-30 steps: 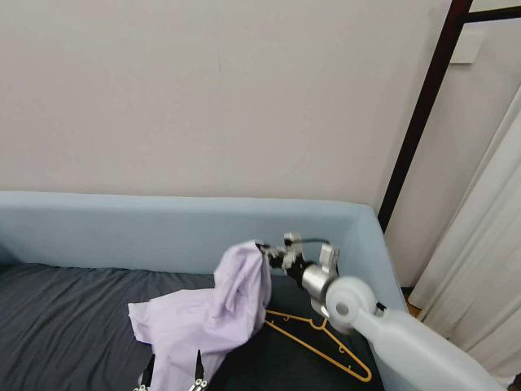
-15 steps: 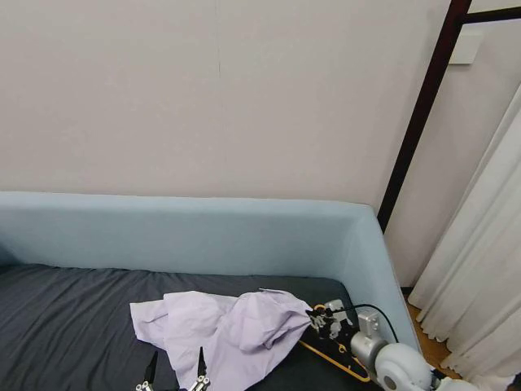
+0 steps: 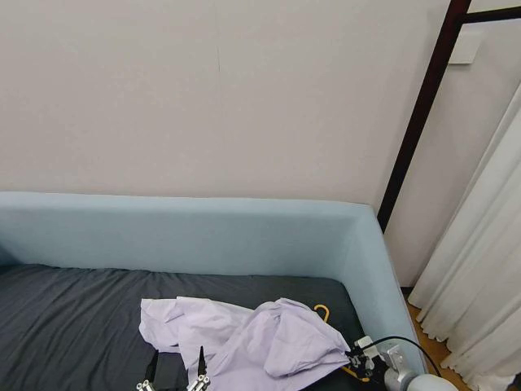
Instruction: Pick up the clothes from the sofa and hang them on the clothes hanger.
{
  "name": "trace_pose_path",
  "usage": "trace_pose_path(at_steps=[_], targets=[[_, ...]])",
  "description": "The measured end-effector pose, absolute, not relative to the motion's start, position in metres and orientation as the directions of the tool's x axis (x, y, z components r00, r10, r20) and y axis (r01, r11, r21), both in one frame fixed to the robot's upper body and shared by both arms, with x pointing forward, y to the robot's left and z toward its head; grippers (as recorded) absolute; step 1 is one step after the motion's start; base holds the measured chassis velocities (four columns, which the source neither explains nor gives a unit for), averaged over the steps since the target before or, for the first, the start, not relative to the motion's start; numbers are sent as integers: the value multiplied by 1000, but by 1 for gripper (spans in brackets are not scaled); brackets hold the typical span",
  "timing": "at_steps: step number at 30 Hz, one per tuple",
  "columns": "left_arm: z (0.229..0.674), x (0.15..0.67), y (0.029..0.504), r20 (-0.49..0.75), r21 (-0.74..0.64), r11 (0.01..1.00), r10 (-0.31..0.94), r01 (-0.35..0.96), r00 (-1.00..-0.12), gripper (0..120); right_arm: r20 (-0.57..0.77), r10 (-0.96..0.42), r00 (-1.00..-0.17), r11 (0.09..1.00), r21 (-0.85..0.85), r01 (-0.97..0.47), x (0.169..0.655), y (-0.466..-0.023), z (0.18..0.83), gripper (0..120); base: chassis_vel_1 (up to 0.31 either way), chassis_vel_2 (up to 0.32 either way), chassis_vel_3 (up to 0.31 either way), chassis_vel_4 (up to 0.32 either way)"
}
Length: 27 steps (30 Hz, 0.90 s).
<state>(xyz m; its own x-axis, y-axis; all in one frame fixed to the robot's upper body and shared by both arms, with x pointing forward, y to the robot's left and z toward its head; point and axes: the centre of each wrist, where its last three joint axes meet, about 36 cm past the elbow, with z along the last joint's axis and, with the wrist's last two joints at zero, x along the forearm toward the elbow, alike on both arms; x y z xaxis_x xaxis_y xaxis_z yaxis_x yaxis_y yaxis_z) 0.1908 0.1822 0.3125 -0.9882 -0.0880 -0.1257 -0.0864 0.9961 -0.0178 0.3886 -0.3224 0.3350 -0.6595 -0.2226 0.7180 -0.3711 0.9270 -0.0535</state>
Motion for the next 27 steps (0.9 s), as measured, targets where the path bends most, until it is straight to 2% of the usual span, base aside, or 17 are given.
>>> trace_pose_path(at_steps=[1, 10, 12, 15, 16, 17, 19, 20, 22, 23, 27], targets=[[313, 191, 182, -126, -18, 996, -88, -86, -988, 100, 718, -223, -660, 927, -53, -371, 389, -322, 335, 5, 0, 0, 0, 0], [309, 194, 187, -120, -18, 996, -85, -83, -989, 100, 725, -156, -671, 954, -66, -293, 369, -316, 380, 41, 0, 0, 0, 0], [308, 195, 187, -119, -17, 997, -83, -82, -989, 100, 723, -158, -672, 954, -65, -294, 366, -314, 385, 44, 0, 0, 0, 0], [306, 195, 188, -116, -15, 997, -81, -80, -990, 100, 694, -173, -698, 956, -52, -289, 362, -302, 404, 59, 0, 0, 0, 0], [306, 195, 188, -116, -15, 997, -81, -80, -990, 100, 685, -178, -707, 957, -46, -286, 365, -300, 409, 61, 0, 0, 0, 0], [306, 196, 187, -116, -15, 997, -82, -81, -990, 100, 663, -189, -724, 960, -31, -279, 370, -296, 416, 67, 0, 0, 0, 0], [306, 196, 187, -116, -16, 997, -82, -80, -990, 100, 648, -197, -735, 962, -19, -274, 375, -293, 419, 69, 0, 0, 0, 0], [305, 195, 187, -114, -16, 997, -81, -80, -990, 100, 624, -206, -753, 965, 3, -262, 386, -288, 424, 77, 0, 0, 0, 0], [305, 195, 188, -112, -14, 997, -80, -79, -990, 100, 607, -200, -769, 972, 22, -236, 402, -279, 427, 86, 0, 0, 0, 0], [305, 195, 188, -112, -14, 997, -80, -79, -990, 100, 607, -200, -769, 972, 22, -236, 402, -279, 427, 86, 0, 0, 0, 0], [301, 193, 188, -101, -11, 997, -81, -80, -992, 100, 650, -158, -743, 985, 57, -160, 443, -251, 424, 98, 0, 0, 0, 0]])
